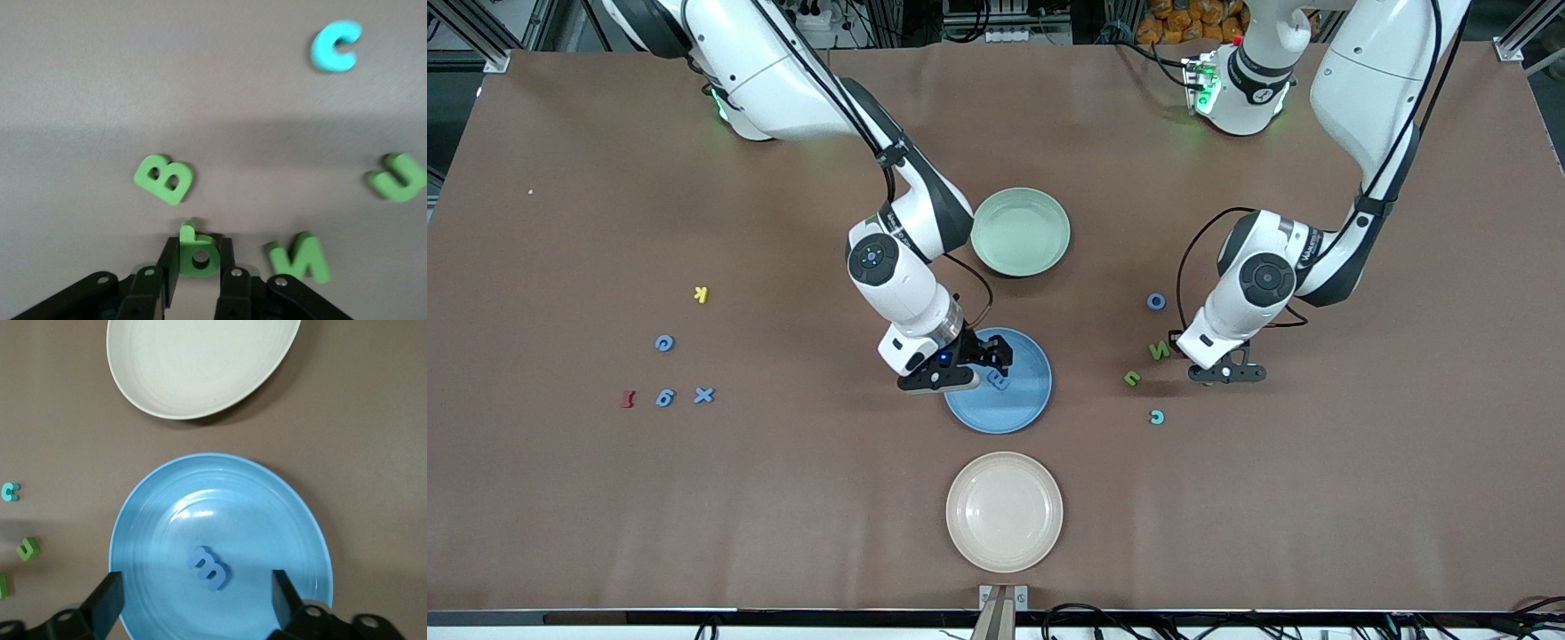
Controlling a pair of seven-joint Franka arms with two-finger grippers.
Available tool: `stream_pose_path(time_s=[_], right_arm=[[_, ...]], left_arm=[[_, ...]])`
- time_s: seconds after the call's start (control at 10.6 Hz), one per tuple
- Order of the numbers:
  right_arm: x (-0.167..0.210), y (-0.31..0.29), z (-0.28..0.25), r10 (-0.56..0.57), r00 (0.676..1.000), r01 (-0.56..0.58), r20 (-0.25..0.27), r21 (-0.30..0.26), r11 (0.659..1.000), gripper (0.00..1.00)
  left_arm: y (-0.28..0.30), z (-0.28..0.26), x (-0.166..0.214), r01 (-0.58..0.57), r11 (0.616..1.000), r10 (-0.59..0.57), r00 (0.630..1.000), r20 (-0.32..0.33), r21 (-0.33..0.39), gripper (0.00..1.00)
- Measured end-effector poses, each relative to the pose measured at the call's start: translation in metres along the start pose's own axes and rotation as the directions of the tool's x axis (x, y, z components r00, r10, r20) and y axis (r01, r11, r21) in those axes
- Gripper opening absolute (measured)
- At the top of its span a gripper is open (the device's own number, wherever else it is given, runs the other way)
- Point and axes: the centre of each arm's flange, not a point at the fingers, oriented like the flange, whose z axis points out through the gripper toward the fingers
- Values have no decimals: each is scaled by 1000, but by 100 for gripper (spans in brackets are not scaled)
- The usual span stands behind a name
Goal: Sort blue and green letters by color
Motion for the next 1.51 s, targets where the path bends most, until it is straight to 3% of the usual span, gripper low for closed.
stream_pose_path(time_s=[0.19, 0.57, 0.85, 1.13, 1.32, 1.51], right_arm=[[14, 17, -5, 3, 1000, -3, -12, -10, 1000, 100], [70, 112, -43, -140, 986, 146, 87, -70, 987, 100], [98, 184, -80, -233, 966, 244, 112, -96, 965, 100], [108, 269, -118, -257, 943, 290, 212, -143, 946, 100], [112, 329, -157, -245, 924, 315, 294, -223, 922, 100], [114, 380, -183, -217, 921, 313, 324, -285, 906, 100]], left_arm=[[31, -13, -3, 55, 998, -55, 998, -20, -24, 28], [116, -23, -41, 108, 994, -108, 994, 2, -17, 28], [170, -26, -77, 146, 989, -145, 989, 15, -12, 28], [230, -45, -127, 176, 984, -175, 983, 45, -14, 28], [262, -70, -158, 183, 983, -182, 982, 53, -23, 28], [282, -81, -182, 178, 984, -177, 982, 63, -5, 28]])
